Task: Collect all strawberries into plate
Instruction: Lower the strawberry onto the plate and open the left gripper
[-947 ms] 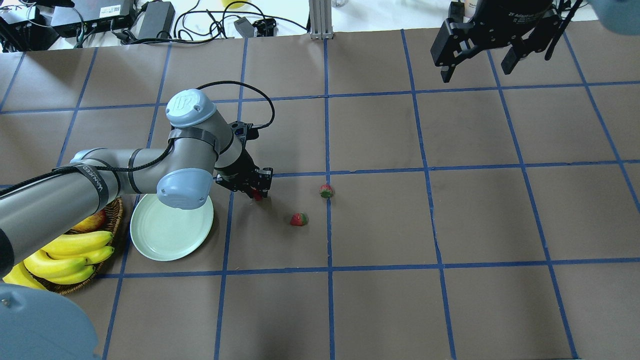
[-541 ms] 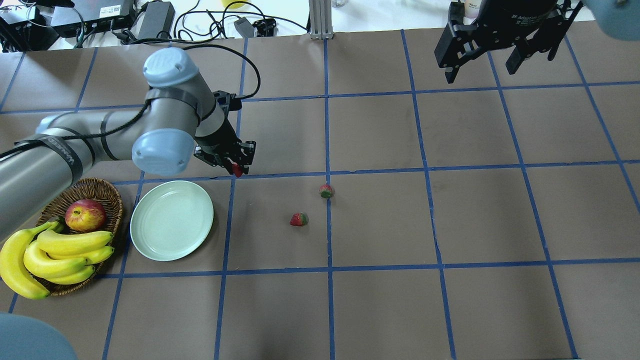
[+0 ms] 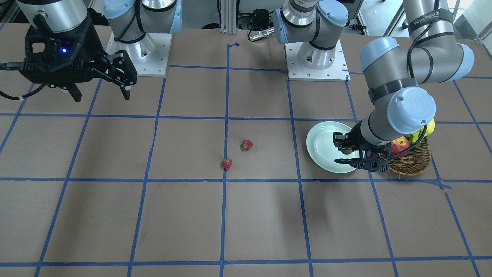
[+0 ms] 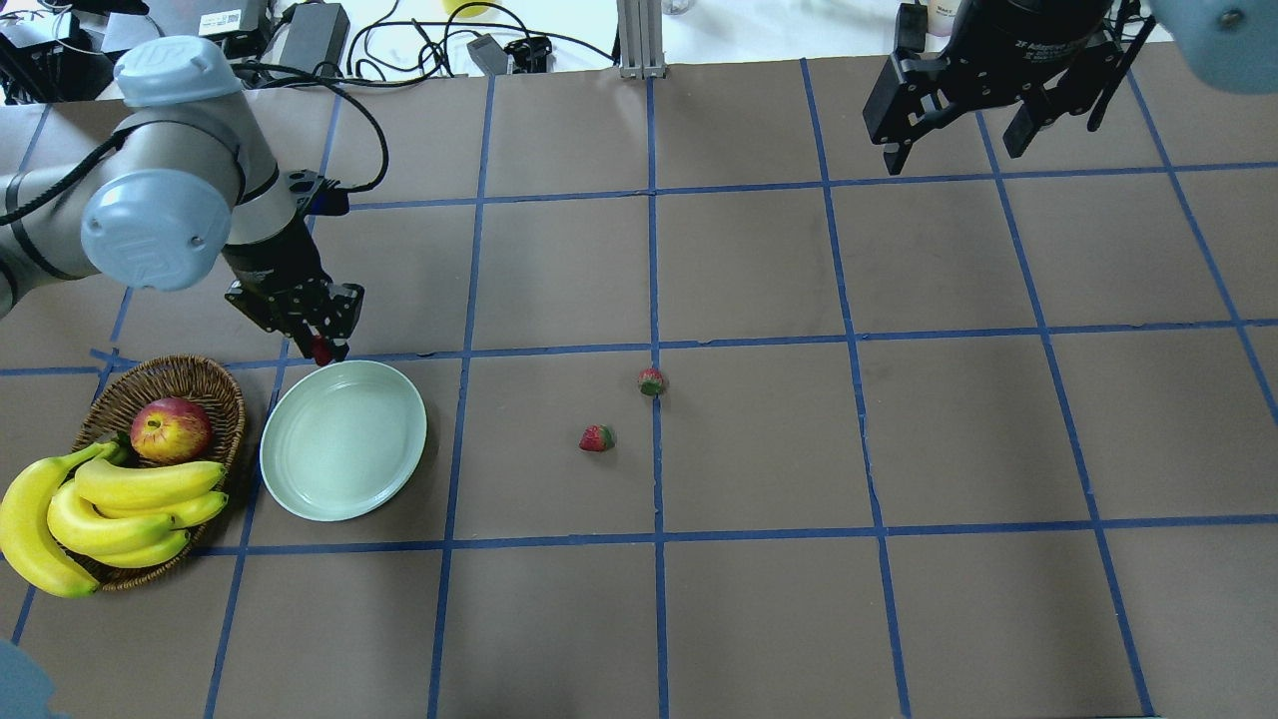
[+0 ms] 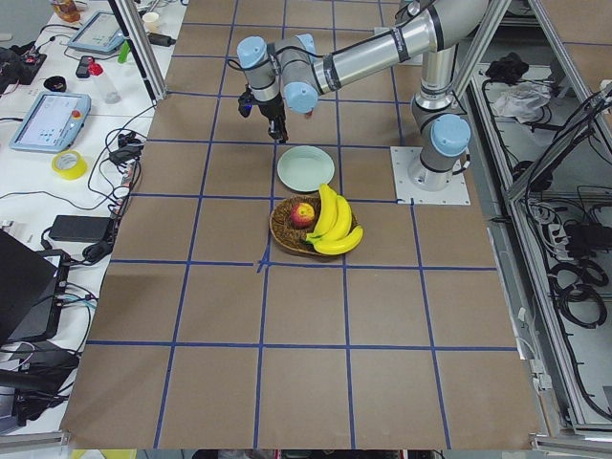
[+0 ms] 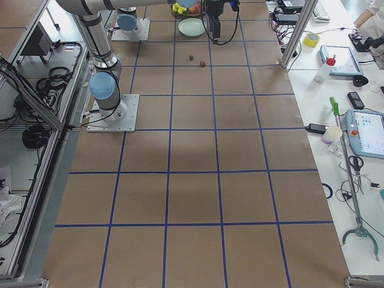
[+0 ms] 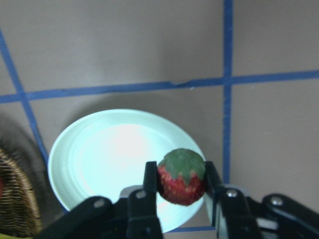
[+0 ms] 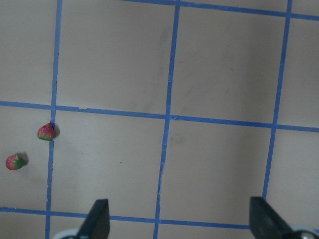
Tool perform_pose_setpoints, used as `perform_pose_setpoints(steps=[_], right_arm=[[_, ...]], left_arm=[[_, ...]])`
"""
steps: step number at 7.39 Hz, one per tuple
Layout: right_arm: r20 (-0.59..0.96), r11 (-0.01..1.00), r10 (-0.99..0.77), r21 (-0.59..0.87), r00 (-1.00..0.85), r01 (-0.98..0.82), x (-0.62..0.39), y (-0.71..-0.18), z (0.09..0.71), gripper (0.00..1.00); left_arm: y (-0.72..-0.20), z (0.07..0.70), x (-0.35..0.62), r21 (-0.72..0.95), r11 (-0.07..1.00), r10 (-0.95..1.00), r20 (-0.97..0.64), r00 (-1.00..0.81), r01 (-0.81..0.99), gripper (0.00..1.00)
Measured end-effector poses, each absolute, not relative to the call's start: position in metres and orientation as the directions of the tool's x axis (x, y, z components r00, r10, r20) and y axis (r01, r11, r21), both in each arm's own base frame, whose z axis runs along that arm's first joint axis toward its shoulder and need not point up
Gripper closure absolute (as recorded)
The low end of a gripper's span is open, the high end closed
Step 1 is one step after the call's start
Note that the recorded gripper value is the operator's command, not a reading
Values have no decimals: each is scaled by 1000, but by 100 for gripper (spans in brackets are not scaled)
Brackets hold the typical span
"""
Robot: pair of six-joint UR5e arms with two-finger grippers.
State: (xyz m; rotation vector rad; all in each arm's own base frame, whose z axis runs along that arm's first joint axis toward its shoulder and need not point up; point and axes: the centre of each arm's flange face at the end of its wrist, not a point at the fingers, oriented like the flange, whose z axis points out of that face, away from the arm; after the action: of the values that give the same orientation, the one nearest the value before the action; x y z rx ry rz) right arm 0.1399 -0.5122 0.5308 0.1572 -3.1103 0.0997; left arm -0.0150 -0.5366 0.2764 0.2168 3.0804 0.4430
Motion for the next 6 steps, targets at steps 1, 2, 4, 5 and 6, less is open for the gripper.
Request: perform_pose_setpoints(steps=[1, 2, 4, 5, 6], right_arm=[[26, 993, -100, -63, -995, -101, 140, -512, 531, 0], [25, 993, -99, -65, -995, -100, 140, -511, 532, 0], [25, 992, -100, -72, -995, -102, 141, -507, 536, 0], [25, 992, -101, -74, -995, -102, 141, -507, 537, 0], [26, 992, -101, -74, -995, -102, 141, -507, 537, 0]], left_arm=[[-525, 255, -2, 301, 942, 151, 8, -989, 146, 54], [-517, 237, 3, 299, 942, 154, 8, -988, 149, 1], [-514, 223, 5, 281, 949, 152, 0, -988, 146, 0], [-517, 227, 6, 267, 953, 148, -7, -989, 141, 0], [-523, 237, 2, 242, 961, 144, -16, -989, 136, 0]])
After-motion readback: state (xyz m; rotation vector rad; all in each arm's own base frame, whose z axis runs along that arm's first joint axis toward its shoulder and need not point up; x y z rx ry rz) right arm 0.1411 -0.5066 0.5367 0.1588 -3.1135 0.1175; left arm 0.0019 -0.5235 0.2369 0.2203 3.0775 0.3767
